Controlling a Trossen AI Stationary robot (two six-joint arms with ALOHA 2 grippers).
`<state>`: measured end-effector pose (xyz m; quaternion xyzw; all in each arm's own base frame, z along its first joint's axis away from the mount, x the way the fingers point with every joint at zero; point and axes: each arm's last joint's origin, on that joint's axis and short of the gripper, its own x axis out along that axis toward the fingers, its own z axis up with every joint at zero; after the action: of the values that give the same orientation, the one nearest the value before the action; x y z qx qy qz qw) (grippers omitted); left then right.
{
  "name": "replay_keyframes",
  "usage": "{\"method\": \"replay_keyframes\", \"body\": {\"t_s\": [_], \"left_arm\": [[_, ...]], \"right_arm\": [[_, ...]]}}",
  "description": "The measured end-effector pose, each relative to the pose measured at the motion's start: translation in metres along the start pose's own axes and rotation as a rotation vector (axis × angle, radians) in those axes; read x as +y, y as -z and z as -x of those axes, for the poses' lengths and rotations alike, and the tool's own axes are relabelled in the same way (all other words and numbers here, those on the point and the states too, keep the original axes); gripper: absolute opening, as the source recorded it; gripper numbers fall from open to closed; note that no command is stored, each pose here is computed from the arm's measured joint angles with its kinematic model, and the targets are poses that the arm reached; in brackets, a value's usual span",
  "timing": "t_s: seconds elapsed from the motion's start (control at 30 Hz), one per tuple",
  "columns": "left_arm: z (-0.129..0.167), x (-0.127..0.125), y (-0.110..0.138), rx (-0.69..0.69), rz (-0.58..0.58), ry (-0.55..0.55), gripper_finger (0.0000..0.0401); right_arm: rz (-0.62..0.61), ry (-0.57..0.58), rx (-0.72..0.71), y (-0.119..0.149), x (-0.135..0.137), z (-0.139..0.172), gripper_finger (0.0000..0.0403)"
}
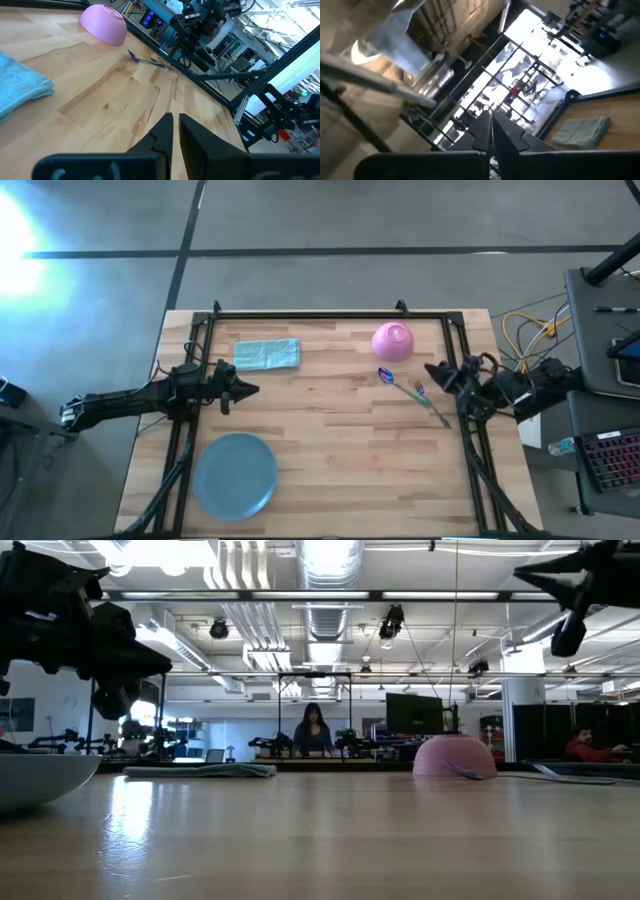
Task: Set table place
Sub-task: Move the blue plate to the center of the table
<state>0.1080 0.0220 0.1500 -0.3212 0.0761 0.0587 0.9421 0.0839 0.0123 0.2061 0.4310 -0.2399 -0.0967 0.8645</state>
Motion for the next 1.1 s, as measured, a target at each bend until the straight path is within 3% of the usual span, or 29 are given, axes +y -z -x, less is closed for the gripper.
{"method": "replay_keyframes", "body": {"t_s": [0.5,0.6,0.7,0.8,0.87,1.0,1.1], "left_arm": [[0.000,0.000,0.000,0.000,-0.001,0.000,0.0015],[0.000,0.000,0.000,-0.013,0.003,-0.015,0.0015],[0.000,0.000,-0.004,-0.074,-0.001,-0.048,0.0015],[0.000,-0.001,-0.005,-0.090,-0.001,-0.043,0.0015],[0.001,-0.004,-0.009,-0.127,0.064,-0.008,0.0015],[0.004,-0.012,-0.024,-0.322,0.368,0.080,0.0015],[0.007,-0.015,-0.032,-0.451,0.414,0.094,0.0015]], "right_arm": [[-0.020,0.063,-0.051,-0.001,-0.003,-0.003,0.0009],[-0.096,0.035,-0.112,-0.007,0.001,-0.003,0.0009],[-0.121,-0.087,-0.163,-0.016,0.011,-0.003,0.0009],[-0.057,-0.227,-0.156,-0.025,0.030,-0.009,0.0008],[0.004,-0.247,-0.146,-0.030,0.046,-0.019,0.0009],[0.185,-0.202,-0.142,-0.034,0.082,-0.049,0.0009],[0.393,-0.071,-0.200,-0.037,0.106,-0.073,0.0009]]}}
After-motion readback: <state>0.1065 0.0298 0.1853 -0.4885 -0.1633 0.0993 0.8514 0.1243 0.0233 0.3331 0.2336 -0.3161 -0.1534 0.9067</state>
